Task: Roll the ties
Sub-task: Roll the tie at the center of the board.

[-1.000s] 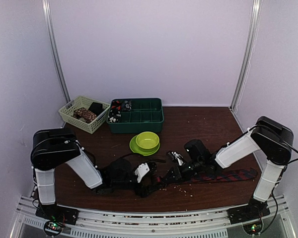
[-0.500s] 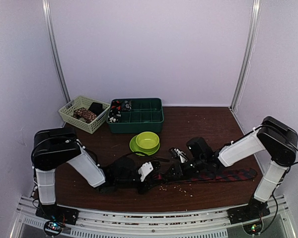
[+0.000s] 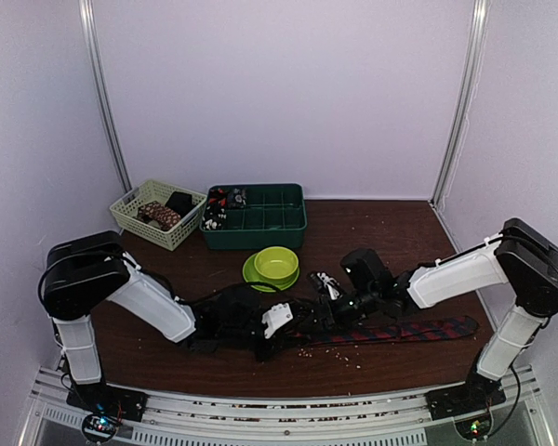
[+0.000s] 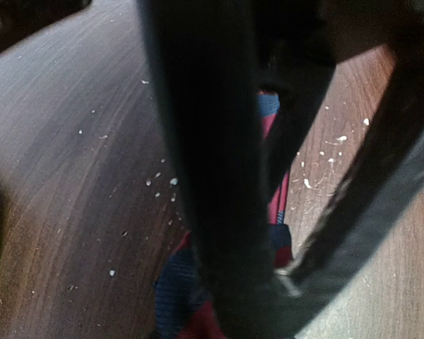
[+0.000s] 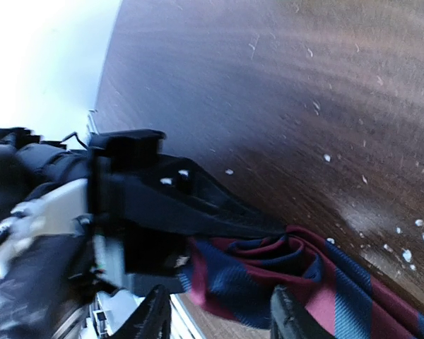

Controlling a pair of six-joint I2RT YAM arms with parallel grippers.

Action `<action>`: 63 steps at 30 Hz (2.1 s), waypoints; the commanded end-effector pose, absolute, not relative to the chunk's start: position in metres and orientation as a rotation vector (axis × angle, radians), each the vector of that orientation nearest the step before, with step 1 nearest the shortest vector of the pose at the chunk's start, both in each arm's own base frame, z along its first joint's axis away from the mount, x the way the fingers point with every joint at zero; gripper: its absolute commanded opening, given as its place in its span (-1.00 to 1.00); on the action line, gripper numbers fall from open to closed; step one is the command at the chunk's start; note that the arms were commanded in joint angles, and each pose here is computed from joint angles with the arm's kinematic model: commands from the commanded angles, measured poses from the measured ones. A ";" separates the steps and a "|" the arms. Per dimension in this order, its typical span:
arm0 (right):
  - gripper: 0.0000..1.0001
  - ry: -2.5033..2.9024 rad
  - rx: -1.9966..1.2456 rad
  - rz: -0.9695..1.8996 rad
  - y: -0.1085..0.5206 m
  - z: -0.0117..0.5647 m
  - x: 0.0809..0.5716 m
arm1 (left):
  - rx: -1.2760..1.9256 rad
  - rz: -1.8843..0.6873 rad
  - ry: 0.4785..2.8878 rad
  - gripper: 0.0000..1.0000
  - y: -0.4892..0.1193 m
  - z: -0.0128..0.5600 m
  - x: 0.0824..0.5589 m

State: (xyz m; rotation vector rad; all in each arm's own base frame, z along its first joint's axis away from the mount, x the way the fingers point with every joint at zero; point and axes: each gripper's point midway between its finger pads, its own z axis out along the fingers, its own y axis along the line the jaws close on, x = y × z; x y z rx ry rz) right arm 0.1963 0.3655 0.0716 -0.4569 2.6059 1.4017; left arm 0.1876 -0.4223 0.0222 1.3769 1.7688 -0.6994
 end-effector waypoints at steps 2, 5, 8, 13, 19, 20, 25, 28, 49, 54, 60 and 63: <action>-0.35 2.687 -0.422 1.335 0.365 0.052 0.199 | 1.463 -0.614 1.877 -0.46 -0.402 -0.006 0.181; -0.75 2.691 -0.432 1.317 0.363 0.050 0.199 | 1.464 -0.608 1.878 -0.45 -0.402 -0.006 0.182; -1.00 2.695 -0.431 1.290 0.356 0.046 0.201 | 1.460 -0.606 1.877 -0.36 -0.403 -0.004 0.183; -1.00 2.711 -0.420 1.255 0.341 0.034 0.203 | 1.408 -0.621 1.844 0.12 -0.403 0.012 0.186; -1.00 2.742 -0.384 1.233 0.319 0.012 0.200 | 1.279 -0.741 1.725 0.55 -0.409 0.041 0.185; -1.00 2.750 -0.379 1.227 0.316 0.009 0.198 | 1.268 -0.756 1.718 0.58 -0.411 0.040 0.185; -1.00 2.778 -0.364 1.170 0.302 -0.007 0.195 | 1.192 -0.808 1.677 0.69 -0.425 0.044 0.193; -1.00 2.784 -0.354 1.141 0.299 -0.014 0.196 | 1.198 -0.830 1.671 0.70 -0.440 0.040 0.196; -0.44 2.650 -0.401 1.315 0.333 0.036 0.199 | 1.385 -0.736 1.792 -0.40 -0.405 0.002 0.173; -0.13 2.559 -0.396 1.459 0.355 0.076 0.197 | 1.486 -0.656 1.846 -0.41 -0.398 -0.009 0.172; -0.03 2.620 -0.406 1.453 0.374 0.071 0.194 | 1.502 -0.637 1.863 -0.40 -0.400 -0.011 0.174; -0.09 2.659 -0.415 1.423 0.376 0.061 0.194 | 1.506 -0.638 1.867 -0.40 -0.400 -0.011 0.174</action>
